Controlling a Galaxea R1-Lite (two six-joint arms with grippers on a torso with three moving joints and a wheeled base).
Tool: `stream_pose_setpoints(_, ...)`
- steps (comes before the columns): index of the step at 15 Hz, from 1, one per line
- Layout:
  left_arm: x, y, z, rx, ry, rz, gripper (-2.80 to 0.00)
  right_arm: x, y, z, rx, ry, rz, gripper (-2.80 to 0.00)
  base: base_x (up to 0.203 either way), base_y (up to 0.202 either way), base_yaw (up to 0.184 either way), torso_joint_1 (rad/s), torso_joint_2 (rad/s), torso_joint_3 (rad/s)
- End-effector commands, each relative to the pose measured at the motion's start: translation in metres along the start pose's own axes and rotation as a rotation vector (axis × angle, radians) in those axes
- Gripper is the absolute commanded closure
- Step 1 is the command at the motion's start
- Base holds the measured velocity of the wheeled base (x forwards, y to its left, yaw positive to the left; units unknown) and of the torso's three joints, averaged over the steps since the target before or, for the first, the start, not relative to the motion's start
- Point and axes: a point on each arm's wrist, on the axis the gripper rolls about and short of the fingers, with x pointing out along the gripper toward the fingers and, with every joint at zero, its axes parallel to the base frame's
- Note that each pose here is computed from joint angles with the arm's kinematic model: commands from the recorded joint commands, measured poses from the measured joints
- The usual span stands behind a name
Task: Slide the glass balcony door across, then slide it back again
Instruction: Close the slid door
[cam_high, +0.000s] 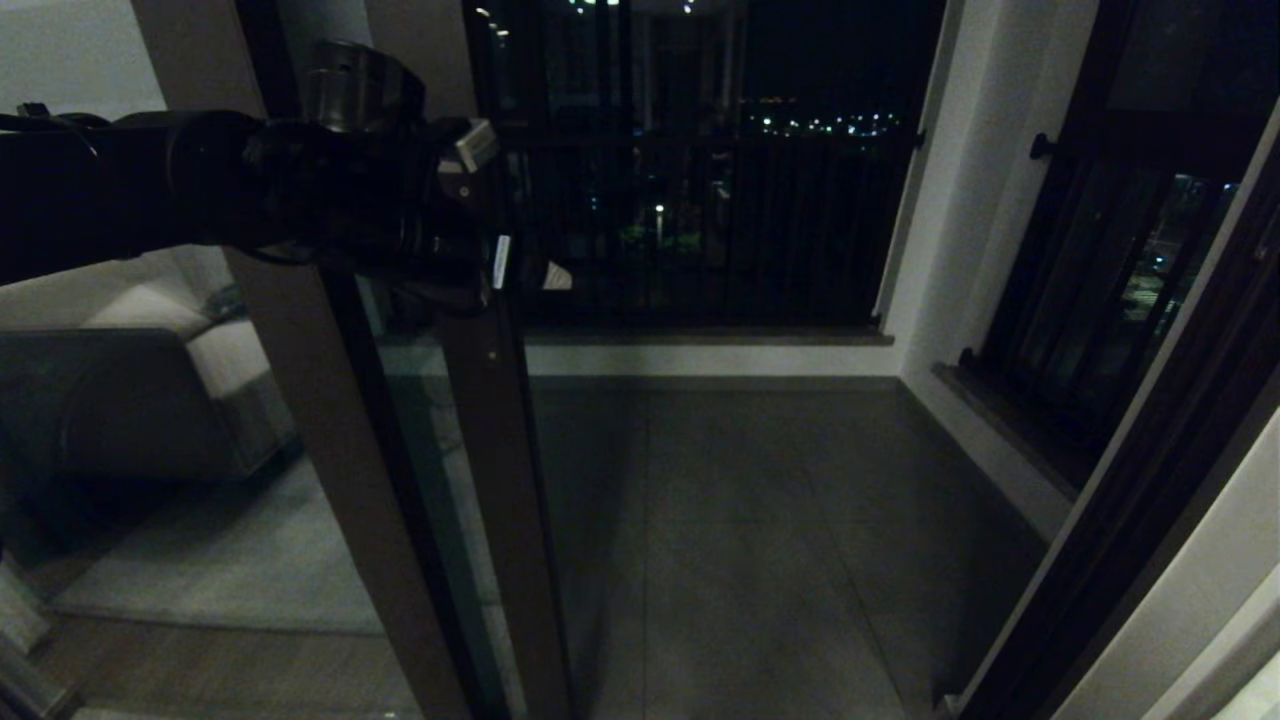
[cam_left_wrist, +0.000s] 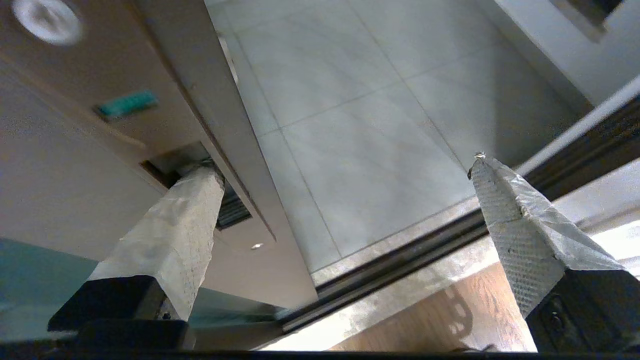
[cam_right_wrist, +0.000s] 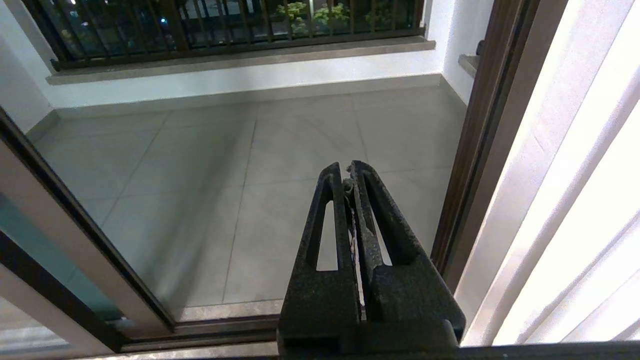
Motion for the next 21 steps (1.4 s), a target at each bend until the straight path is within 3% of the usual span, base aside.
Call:
stream_pose_setpoints(1, 0.003, -0.007, -0.001, 0.007, 0.007, -0.013, -2.8, 0.0, 0.0, 0.0, 0.0, 0.001, -0.001, 0.0, 0.0, 0.0, 0.0, 0.0, 0.0, 0.0)
stream_pose_setpoints(14, 0.011, -0.021, 0.0, 0.025, -0.008, -0.003, -2.8, 0.0, 0.0, 0.0, 0.0, 0.001, -0.001, 0.0, 0.0, 0.0, 0.0, 0.0, 0.0, 0.0)
stream_pose_setpoints(21, 0.014, -0.044, 0.0, 0.05, -0.006, -0.053, -2.8, 0.0, 0.0, 0.0, 0.0, 0.001, -0.001, 0.0, 0.0, 0.0, 0.0, 0.0, 0.0, 0.0)
